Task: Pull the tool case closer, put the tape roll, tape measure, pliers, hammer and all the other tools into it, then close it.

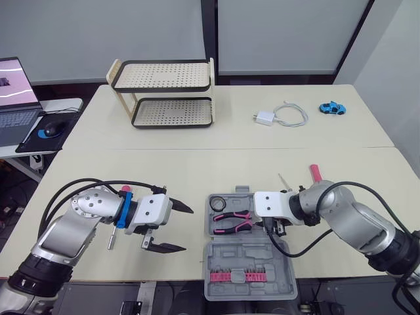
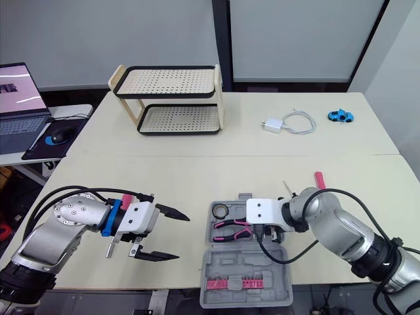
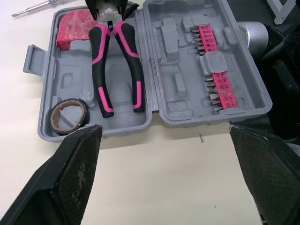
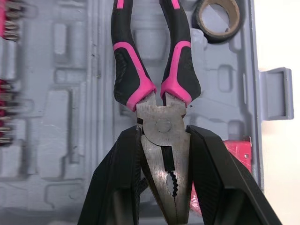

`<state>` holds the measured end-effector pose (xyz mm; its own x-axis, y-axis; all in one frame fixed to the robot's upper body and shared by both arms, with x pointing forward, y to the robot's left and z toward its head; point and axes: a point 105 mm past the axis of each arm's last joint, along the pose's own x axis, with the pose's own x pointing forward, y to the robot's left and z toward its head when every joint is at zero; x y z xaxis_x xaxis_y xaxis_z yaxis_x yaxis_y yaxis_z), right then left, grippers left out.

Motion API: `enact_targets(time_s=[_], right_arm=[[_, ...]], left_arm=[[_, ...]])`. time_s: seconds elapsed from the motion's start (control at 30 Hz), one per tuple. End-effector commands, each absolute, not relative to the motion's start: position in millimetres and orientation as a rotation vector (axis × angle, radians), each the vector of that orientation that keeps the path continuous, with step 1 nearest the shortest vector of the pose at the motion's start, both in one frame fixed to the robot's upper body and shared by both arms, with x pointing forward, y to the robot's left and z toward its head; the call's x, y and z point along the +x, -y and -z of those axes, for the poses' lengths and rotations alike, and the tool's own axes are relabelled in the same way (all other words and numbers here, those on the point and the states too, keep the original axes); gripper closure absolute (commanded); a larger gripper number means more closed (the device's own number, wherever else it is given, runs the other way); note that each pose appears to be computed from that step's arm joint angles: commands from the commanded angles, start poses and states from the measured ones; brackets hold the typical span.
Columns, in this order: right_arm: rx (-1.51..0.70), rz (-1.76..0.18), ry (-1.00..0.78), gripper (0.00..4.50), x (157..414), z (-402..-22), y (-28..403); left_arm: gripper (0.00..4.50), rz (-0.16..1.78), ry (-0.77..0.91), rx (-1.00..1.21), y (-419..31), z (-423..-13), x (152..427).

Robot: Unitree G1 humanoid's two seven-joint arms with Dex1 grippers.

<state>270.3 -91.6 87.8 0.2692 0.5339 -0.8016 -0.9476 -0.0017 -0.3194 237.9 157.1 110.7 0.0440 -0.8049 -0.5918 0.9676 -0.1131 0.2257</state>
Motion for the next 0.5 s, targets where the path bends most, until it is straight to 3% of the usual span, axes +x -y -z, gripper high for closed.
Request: enact_targets(time_s=[0.03,0.5], right_arm=[[-1.010,-1.271,-0.485,3.32,272.2,-95.9,84.1],[-0.958,-1.298,-0.517,3.32,272.0,-84.4,75.2]], left_arm=[[0.00,1.546,-0.261,0.736,-153.9,-116.5,235.5],[0.00,1.547,-0.246,0.724,-147.1,-115.1,235.6]])
